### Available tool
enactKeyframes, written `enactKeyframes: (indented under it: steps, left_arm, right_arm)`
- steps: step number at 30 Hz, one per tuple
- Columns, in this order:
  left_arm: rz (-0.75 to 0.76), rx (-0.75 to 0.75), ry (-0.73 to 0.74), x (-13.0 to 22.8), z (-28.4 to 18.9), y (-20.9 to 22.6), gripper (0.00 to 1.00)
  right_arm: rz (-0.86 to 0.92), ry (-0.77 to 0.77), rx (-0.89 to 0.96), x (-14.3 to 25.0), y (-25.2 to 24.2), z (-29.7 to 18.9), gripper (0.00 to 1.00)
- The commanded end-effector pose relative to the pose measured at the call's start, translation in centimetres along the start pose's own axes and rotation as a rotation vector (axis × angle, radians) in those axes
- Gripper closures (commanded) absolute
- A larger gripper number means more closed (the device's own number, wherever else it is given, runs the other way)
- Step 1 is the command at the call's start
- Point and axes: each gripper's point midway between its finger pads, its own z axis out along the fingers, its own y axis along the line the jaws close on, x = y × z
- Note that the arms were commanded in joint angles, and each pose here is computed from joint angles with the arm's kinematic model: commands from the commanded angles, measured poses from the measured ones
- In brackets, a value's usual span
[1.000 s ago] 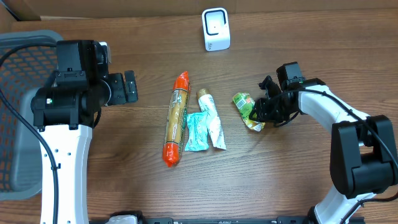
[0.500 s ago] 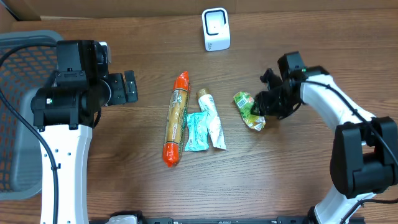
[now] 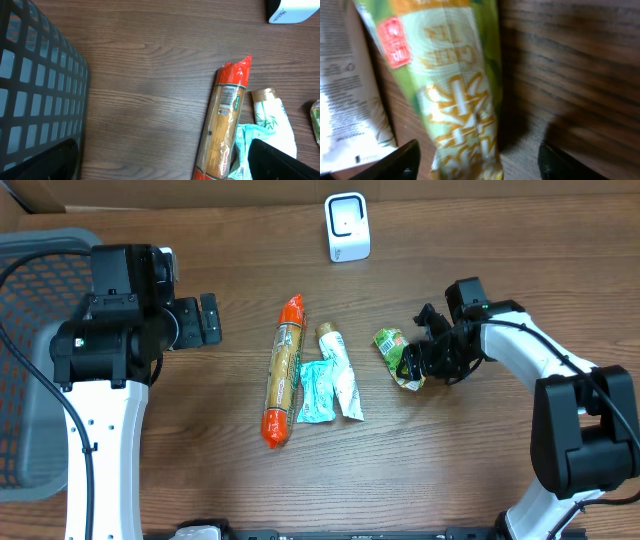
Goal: Scan the item barcode
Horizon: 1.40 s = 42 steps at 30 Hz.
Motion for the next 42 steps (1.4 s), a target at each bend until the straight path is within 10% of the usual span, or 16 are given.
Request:
enactKeyframes:
  steps: [1,12,23,42]
  left_arm:
    - [0.028,-0.003,-0.012,-0.5,-0.2,0.0,0.00]
    - [0.028,-0.003,-0.012,-0.5,-0.2,0.0,0.00]
    - [0.028,-0.003,-0.012,-0.5,-0.2,0.0,0.00]
    - [0.028,-0.003,-0.012,-0.5,-0.2,0.0,0.00]
  right_arm:
    - [-0.016,-0.015,-0.010,0.3,-0.2,0.6,0.32]
    - [-0.028,-0.064,-0.253,-0.6,3.5,0.0,0.96]
    - [-0.174,-0.135,-0.583,-3.0,11.5,-11.7,0.96]
    - [-0.360,-0.303,-0.526,-1.2,16.4,-21.4,0.96]
